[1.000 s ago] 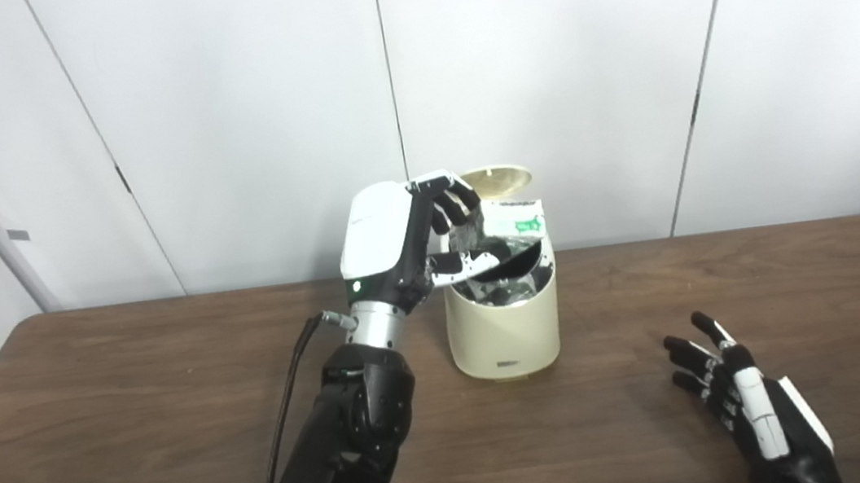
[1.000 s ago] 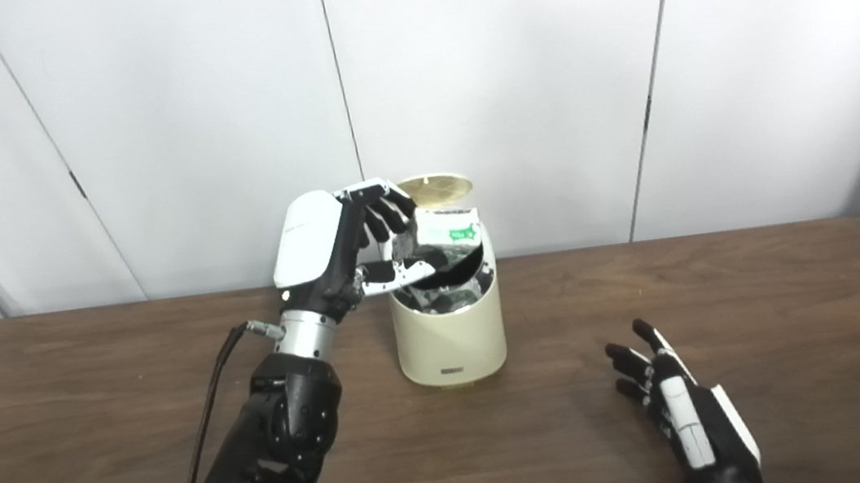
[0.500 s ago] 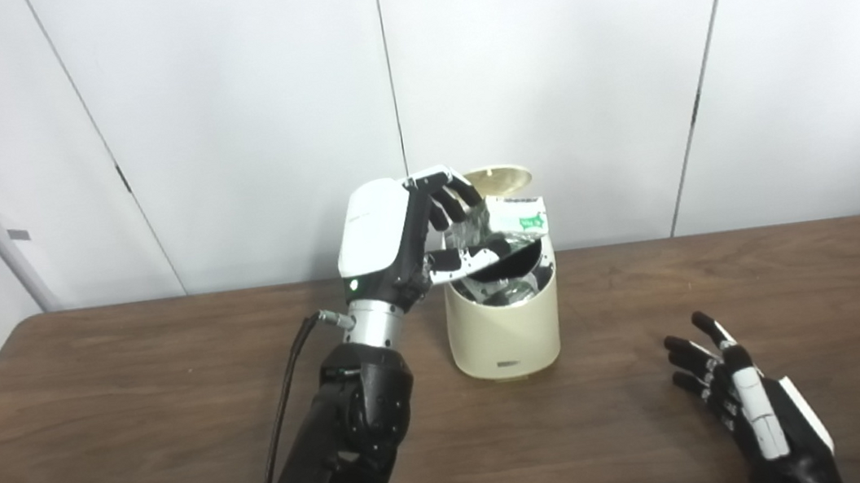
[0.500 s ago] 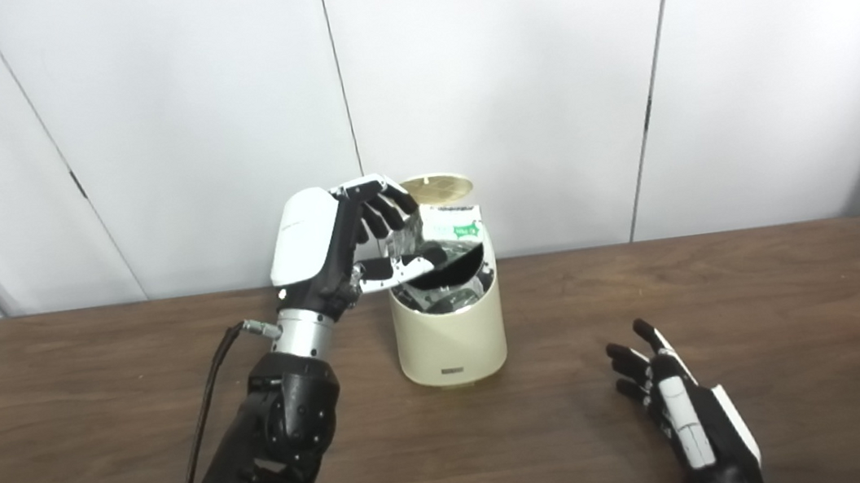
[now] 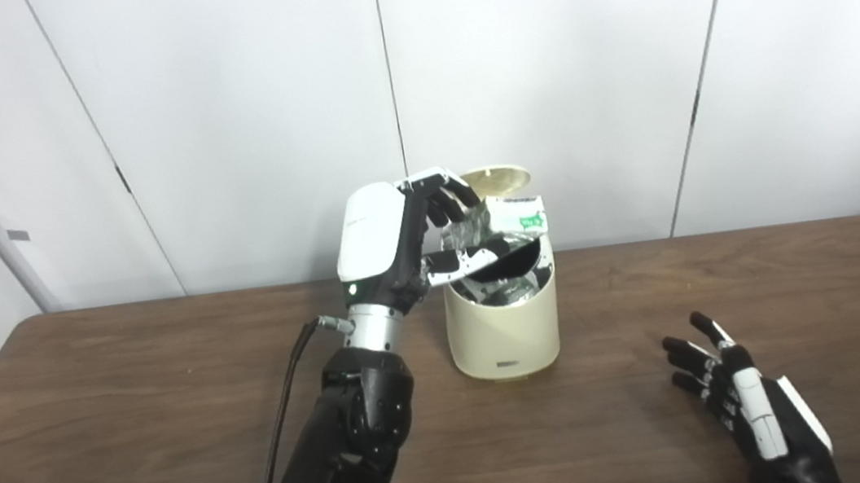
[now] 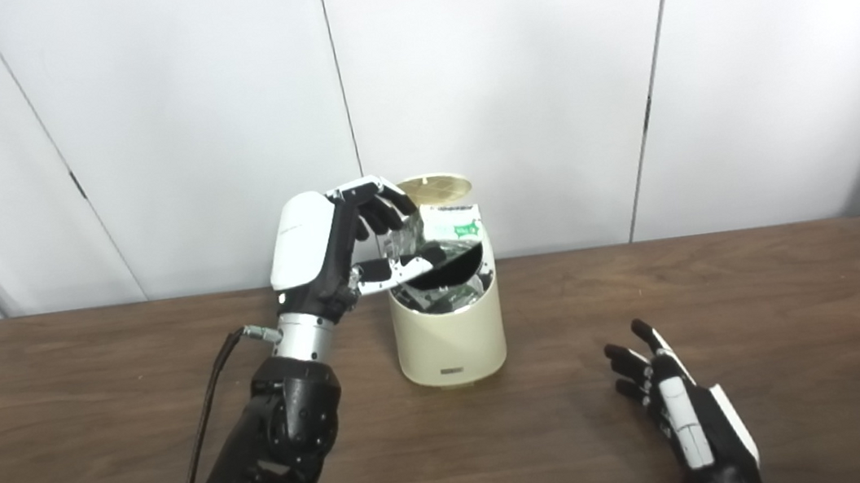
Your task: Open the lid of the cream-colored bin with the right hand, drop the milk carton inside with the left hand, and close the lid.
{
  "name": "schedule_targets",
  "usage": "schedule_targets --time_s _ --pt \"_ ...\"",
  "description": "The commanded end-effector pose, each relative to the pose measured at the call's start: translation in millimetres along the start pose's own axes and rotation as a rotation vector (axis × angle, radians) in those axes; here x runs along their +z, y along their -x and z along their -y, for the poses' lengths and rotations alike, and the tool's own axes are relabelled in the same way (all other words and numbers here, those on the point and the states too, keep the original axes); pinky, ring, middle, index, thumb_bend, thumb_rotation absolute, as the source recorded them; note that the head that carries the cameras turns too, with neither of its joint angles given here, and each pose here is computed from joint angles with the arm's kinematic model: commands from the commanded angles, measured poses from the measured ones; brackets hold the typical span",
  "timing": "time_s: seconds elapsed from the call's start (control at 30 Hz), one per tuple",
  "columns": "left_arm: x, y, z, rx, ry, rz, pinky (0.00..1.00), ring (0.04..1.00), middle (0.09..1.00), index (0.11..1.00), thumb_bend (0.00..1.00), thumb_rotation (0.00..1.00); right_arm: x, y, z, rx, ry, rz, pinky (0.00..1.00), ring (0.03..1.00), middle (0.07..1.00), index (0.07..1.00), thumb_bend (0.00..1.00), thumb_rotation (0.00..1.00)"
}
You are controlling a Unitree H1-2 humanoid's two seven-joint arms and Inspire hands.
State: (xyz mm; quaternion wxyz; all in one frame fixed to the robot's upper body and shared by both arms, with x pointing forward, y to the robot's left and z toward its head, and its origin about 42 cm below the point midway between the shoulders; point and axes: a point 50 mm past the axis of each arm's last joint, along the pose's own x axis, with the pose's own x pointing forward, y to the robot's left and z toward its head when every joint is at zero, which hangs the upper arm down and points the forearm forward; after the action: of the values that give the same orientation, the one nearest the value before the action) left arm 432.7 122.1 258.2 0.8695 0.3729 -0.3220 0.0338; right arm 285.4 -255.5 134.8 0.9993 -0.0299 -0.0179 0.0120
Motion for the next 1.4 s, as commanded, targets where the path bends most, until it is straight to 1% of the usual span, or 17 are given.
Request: schedule_targets --time_s 0.0,0.27,0.5,0.63,0.8,0.87,1.07,1.23,1.33,1.37 --pt "7.9 -12.9 -10.3 0.073 0.018 0.041 0.35 0.425 0.540 0.501 0.47 0.00 5.8 -0.9 -2.1 0.022 0.013 0.020 0.84 0.870 0.838 0.954 0.60 0.99" --pt "7.5 -10.6 -7.2 0.074 0.053 0.035 0.36 0.424 0.540 0.498 0.47 0.00 6.1 0.1 -4.3 0.022 0.031 0.013 0.84 0.870 0.835 0.956 0.58 1.00" --pt "11.3 -10.7 -4.6 0.081 0.120 0.081 0.35 0.422 0.539 0.506 0.47 0.00 6.2 1.1 -7.9 0.016 0.055 -0.006 0.81 0.861 0.833 0.950 0.61 1.00" --pt "14.0 -12.7 -2.8 0.090 0.139 0.098 0.36 0.419 0.516 0.515 0.47 0.00 5.3 0.3 -10.2 0.024 0.072 0.000 0.81 0.862 0.836 0.952 0.60 1.00" --pt "15.1 -14.0 0.1 0.099 0.146 0.107 0.33 0.422 0.534 0.512 0.47 0.00 3.9 -0.7 -11.9 0.030 0.103 0.005 0.81 0.856 0.835 0.947 0.59 1.00" --pt "15.5 -14.3 0.8 0.103 0.153 0.108 0.33 0.421 0.532 0.513 0.47 0.00 3.4 -1.6 -11.4 0.034 0.107 0.009 0.80 0.856 0.836 0.947 0.58 1.00" --pt "14.0 -15.1 1.4 0.105 0.163 0.100 0.31 0.423 0.536 0.514 0.47 0.00 3.9 -1.2 -11.5 0.029 0.111 0.000 0.82 0.860 0.835 0.945 0.59 1.00" --pt "11.0 -13.5 1.4 0.104 0.162 0.097 0.35 0.422 0.523 0.513 0.47 0.00 4.1 -1.3 -11.7 0.031 0.114 -0.004 0.82 0.861 0.831 0.944 0.59 1.00" --pt "10.2 -12.3 0.0 0.108 0.164 0.096 0.35 0.424 0.521 0.512 0.47 0.00 4.3 -0.8 -11.5 0.034 0.120 -0.005 0.81 0.859 0.829 0.944 0.59 1.00" --pt "10.1 -11.7 -1.0 0.110 0.165 0.096 0.33 0.424 0.526 0.512 0.47 0.00 4.5 -0.5 -11.6 0.034 0.118 -0.004 0.81 0.861 0.829 0.944 0.59 1.00"
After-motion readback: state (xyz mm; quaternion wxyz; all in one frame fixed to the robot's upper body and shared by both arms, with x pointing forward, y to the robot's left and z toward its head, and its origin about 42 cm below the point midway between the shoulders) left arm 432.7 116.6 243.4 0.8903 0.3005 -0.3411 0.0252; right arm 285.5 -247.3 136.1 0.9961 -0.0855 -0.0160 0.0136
